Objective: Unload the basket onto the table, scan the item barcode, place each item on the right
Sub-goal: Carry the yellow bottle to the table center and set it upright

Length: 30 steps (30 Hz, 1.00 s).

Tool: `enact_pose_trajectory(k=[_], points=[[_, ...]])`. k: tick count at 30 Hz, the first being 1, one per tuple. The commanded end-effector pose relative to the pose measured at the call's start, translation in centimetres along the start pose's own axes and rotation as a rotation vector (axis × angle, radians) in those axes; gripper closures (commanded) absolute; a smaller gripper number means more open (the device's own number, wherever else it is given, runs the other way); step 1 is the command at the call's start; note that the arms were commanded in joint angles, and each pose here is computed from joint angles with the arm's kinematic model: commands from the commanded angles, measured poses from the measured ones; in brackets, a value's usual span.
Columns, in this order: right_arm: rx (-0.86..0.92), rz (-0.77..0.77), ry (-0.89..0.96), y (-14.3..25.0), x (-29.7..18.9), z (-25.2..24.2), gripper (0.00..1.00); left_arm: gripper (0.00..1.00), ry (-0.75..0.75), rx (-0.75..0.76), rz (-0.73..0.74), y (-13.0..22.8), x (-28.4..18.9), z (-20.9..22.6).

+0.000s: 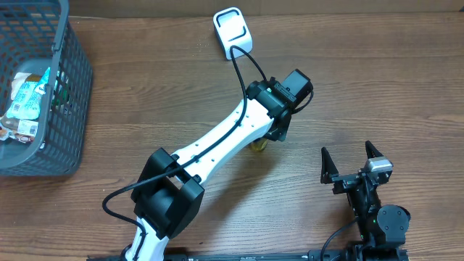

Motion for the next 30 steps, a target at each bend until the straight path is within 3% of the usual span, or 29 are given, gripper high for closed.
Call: enact_pose_trajectory(k=[1,8,13,15,17,22,30], points=[[-0.005,-0.005,0.01,0.2,0.0,-0.1,0.0,0.75,-0.021,-0.009,-0.027,0.1,-0.3,-0.2],[-0.005,-0.005,0.01,0.2,0.0,-0.1,0.0,0.62,-0.027,-0.006,-0.009,0.2,0.4,-0.3],[-0.005,-0.005,0.01,0.2,0.0,-0.1,0.0,0.43,-0.004,-0.002,0.032,0.7,0.8,-0.6],[-0.005,-0.005,0.01,0.2,0.0,-0.1,0.0,0.28,0.004,-0.002,0.037,0.7,0.8,-0.6],[-0.005,-0.005,0.01,0.2,0.0,-0.1,0.0,0.21,0.006,0.015,0.034,0.6,0.8,-0.7],[-0.005,-0.005,0.01,0.2,0.0,-0.1,0.0,0.14,0.016,0.071,-0.008,-0.5,-0.4,-0.5],[-0.005,-0.005,0.01,0.2,0.0,-0.1,0.0,0.12,0.059,0.072,-0.235,-6.2,-6.7,1.0]])
Point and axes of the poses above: each gripper's point midway between its finger pads, its own x axis out along the fingers, its own z axis along the line the jaws close on, y = z × x, the point moved 8 cm from there along -x, back along the fingers, and after that the axes turned 4 degrees about -x, right-handed, at the moved point
